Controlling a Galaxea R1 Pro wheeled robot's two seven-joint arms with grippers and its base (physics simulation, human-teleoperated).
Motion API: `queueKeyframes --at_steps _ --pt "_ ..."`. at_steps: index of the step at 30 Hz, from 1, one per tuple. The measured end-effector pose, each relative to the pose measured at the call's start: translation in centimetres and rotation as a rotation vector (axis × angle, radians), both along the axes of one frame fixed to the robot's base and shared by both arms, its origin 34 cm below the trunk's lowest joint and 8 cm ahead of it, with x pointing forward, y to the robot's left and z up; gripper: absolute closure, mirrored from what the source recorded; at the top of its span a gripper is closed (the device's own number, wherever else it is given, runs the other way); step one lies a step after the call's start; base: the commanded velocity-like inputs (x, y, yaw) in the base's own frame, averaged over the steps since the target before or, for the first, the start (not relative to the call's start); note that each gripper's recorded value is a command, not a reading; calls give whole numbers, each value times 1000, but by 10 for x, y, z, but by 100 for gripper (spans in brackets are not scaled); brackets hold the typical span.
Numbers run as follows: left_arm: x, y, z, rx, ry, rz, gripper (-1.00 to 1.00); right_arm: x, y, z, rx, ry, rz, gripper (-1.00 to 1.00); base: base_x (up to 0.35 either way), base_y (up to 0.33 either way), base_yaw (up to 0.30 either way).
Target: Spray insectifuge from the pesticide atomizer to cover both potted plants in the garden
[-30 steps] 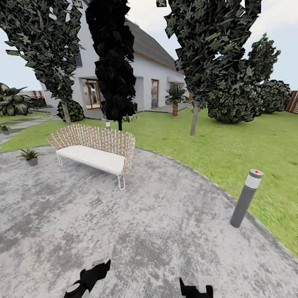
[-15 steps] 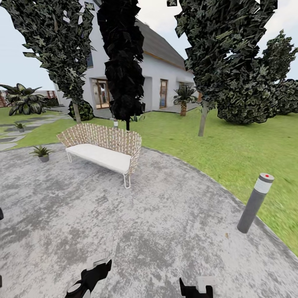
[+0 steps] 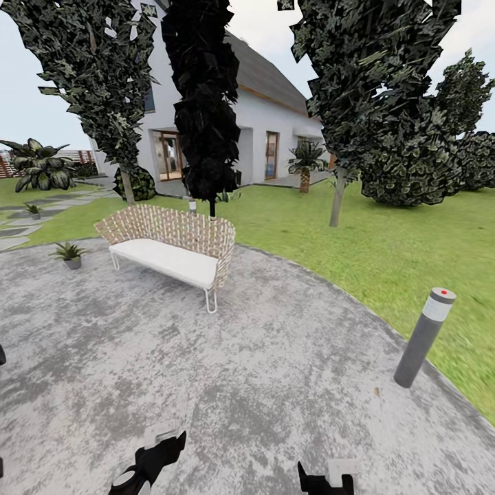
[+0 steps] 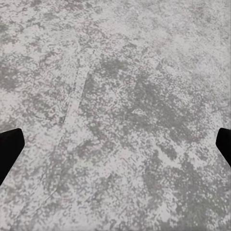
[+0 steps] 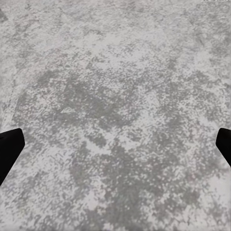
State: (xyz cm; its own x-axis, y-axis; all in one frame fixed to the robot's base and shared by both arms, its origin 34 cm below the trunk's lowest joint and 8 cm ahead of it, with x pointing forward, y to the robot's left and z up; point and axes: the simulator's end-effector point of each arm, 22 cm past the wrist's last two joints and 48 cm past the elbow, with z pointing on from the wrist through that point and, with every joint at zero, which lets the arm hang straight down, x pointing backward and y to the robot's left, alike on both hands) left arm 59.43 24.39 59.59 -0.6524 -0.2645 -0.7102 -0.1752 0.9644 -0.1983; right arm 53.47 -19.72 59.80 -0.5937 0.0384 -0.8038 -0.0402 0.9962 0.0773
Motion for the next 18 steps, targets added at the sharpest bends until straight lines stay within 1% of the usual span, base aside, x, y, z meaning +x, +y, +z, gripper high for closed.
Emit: queueKeyframes --at_steps 4,8,13,18 --pt "0 0 0 0 -1 0 -100 0 0 0 -1 -1 1 -100 144 -151 28" --pt "0 0 1 0 -3 0 -100 0 0 1 -2 -3 1 -100 200 -210 124" --pt "1 0 3 0 -7 -1 -100 1 0 3 -5 -7 4 -100 223 -234 199" --pt "2 -1 4 -1 -9 -2 -100 2 0 3 -6 -8 6 -100 231 -243 251"
